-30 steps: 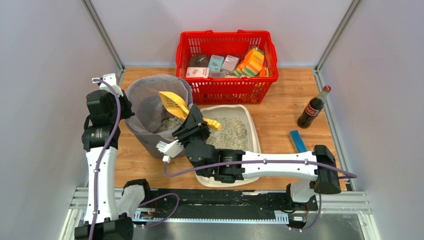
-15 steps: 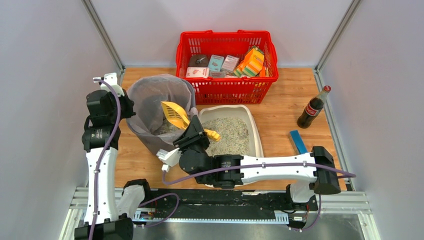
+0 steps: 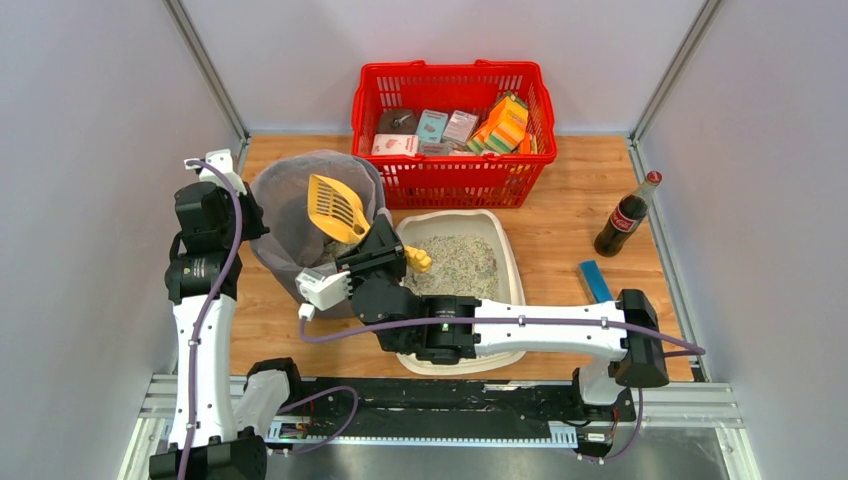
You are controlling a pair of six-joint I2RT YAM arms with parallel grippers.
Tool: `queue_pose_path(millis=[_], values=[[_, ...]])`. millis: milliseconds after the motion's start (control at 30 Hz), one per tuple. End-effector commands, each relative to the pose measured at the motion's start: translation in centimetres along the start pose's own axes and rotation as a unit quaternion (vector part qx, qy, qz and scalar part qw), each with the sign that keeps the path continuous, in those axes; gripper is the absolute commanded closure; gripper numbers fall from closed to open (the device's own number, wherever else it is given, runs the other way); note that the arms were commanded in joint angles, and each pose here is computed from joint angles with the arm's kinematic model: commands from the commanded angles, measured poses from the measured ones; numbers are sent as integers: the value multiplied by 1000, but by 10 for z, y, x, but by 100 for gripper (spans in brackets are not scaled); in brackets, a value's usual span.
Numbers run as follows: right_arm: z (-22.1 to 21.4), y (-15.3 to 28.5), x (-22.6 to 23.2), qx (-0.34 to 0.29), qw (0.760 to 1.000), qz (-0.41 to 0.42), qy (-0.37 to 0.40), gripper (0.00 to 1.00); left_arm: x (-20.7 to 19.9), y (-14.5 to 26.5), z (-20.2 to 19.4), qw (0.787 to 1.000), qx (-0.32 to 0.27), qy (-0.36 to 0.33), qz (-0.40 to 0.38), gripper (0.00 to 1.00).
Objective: Clean the litter box
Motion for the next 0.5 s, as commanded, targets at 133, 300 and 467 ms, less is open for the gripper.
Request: queue_pose_path(millis=[133,300,467], values=[[10,3,-34,-48,983,-22,-175,100,-1,-2,-11,1000,26,1,7,100],[2,5,-57,-64,956,-31,-284,100,2,-2,-12,999,27,-5,21,99],[-16,-5,-78,-79,916,-17,-393,100,3,0,-12,999,17,-10,26,66]])
Point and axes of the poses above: each gripper's point midway between its finger pads, its own y axis back along the fingers, its own x axis along the line the jaws close on, z = x × y, the point moved 8 cm from there along y, back along the fingers, and after that the axes turned 15 degrees about -y, right-handed, at the moved point
